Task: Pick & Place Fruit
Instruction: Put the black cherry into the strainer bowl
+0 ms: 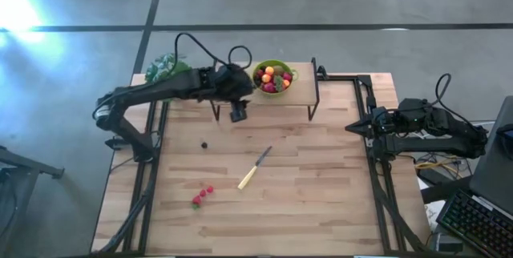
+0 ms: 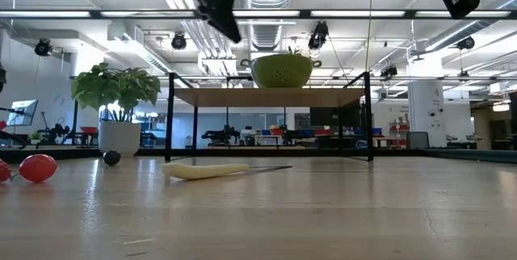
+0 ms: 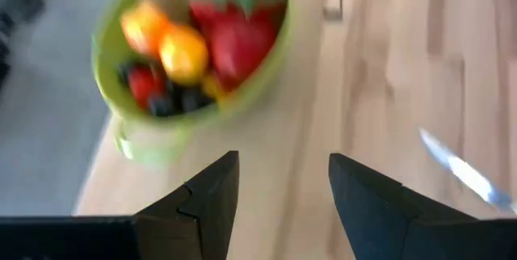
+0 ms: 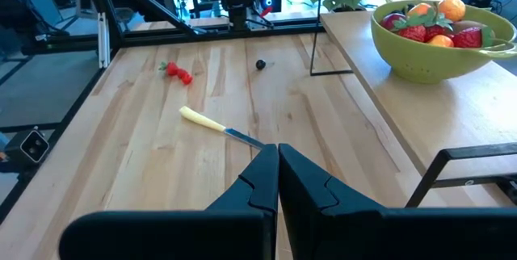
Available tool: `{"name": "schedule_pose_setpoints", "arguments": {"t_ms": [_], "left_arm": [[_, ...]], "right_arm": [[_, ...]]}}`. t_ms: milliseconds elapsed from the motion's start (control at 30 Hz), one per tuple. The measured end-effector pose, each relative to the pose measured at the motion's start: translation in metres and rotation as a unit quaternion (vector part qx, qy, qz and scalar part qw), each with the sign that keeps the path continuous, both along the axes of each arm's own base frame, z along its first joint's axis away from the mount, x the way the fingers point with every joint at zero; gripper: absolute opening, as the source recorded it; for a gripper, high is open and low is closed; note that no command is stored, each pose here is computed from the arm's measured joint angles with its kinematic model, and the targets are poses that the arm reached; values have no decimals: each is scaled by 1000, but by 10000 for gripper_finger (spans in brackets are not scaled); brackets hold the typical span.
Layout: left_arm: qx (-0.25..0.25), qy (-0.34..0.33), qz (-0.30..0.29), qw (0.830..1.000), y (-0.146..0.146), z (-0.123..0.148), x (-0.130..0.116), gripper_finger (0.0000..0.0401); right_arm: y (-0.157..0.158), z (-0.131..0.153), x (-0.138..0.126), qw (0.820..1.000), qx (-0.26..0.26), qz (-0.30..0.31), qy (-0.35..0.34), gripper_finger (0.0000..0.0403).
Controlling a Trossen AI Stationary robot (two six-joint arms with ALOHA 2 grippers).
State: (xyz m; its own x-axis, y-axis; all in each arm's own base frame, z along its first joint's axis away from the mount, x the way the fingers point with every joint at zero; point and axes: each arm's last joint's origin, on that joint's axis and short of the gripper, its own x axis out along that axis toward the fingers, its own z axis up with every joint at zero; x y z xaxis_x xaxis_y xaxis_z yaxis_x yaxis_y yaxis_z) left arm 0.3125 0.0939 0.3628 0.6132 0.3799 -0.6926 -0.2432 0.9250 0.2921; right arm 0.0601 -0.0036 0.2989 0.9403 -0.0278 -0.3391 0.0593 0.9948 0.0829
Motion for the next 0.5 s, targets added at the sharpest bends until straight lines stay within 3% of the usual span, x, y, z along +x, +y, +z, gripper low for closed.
{"name": "schedule_pose_setpoints", "arguments": {"t_ms": [233, 500], "left_arm": [[-59, 84, 34, 994, -16, -12, -38, 197], [-90, 105, 56, 989, -35, -35, -77, 197]], "right_arm": [[0, 0, 0, 1000, 0, 0, 0, 8], [0, 0, 0, 1000, 0, 0, 0, 8]]}}
